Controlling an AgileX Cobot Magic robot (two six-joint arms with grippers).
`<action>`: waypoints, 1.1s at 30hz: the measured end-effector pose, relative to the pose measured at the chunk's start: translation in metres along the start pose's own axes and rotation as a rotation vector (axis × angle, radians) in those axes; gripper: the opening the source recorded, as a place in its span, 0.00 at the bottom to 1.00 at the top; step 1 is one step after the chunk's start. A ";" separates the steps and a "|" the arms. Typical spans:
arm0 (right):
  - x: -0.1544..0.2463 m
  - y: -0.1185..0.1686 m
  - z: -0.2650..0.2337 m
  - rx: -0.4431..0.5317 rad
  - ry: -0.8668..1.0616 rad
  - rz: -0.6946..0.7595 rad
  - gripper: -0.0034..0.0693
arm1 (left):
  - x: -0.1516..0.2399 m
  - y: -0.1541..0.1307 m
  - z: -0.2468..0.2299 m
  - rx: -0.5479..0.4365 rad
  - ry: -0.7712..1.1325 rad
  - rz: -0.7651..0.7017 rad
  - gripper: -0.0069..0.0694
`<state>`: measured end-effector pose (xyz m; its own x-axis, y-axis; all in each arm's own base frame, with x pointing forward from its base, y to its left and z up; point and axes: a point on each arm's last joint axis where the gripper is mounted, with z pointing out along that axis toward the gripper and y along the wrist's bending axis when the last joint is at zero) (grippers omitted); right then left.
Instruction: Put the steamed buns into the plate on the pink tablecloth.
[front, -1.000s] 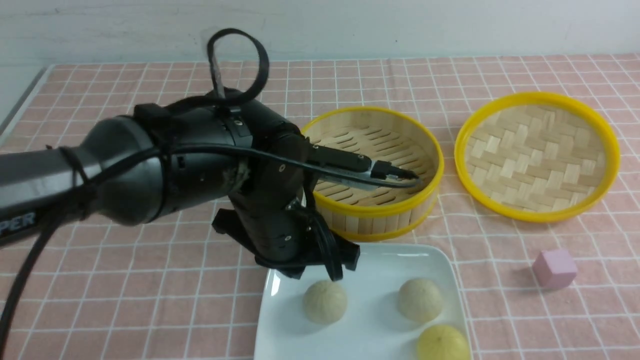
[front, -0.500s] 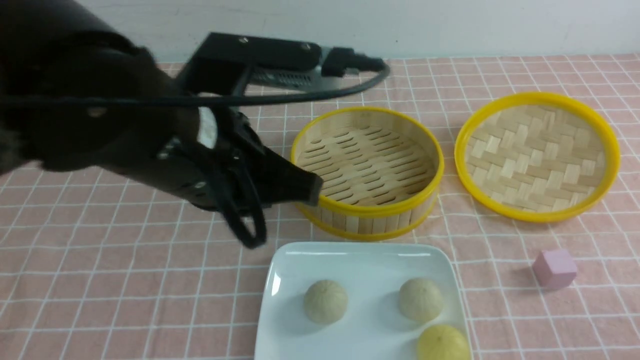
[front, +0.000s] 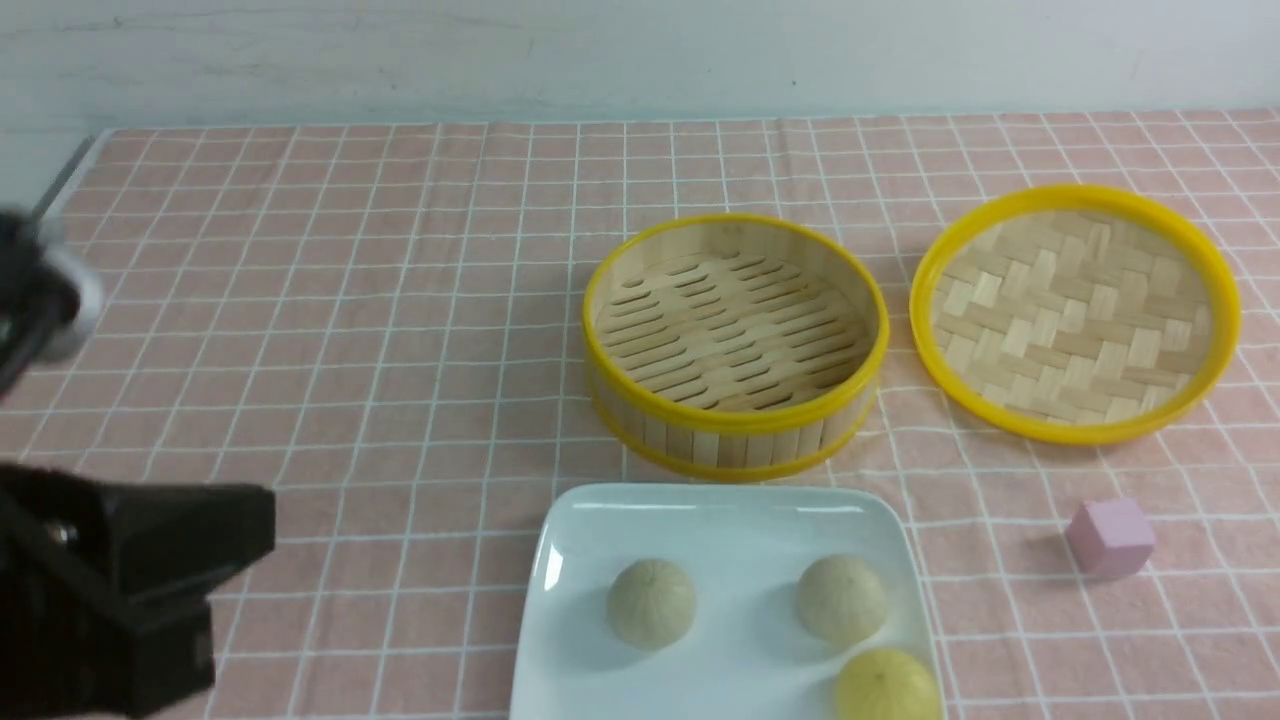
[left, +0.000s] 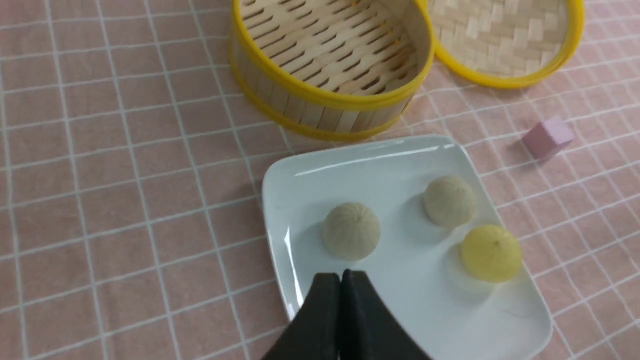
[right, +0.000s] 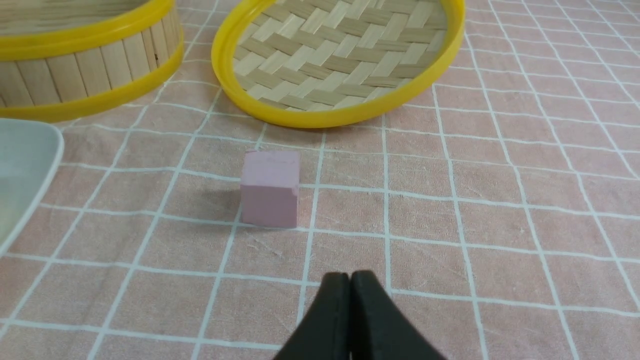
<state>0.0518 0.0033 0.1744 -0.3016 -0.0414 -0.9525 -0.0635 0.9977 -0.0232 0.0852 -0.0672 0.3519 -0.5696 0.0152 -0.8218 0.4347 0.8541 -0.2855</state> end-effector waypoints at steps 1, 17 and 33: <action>0.000 0.000 0.000 0.000 0.000 -0.001 0.07 | 0.013 0.004 0.002 0.038 -0.056 -0.011 0.11; 0.000 0.000 0.000 0.000 0.000 -0.001 0.09 | 0.064 0.016 0.029 0.143 -0.150 -0.125 0.12; 0.000 0.000 0.000 0.001 0.000 -0.003 0.10 | 0.086 0.036 0.033 0.000 -0.100 0.073 0.15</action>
<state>0.0518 0.0032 0.1743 -0.3018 -0.0441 -0.9524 -0.0632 0.9977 -0.0262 0.0745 -0.0527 0.2545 -0.4635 0.0255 -0.8858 0.4723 0.8529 -0.2226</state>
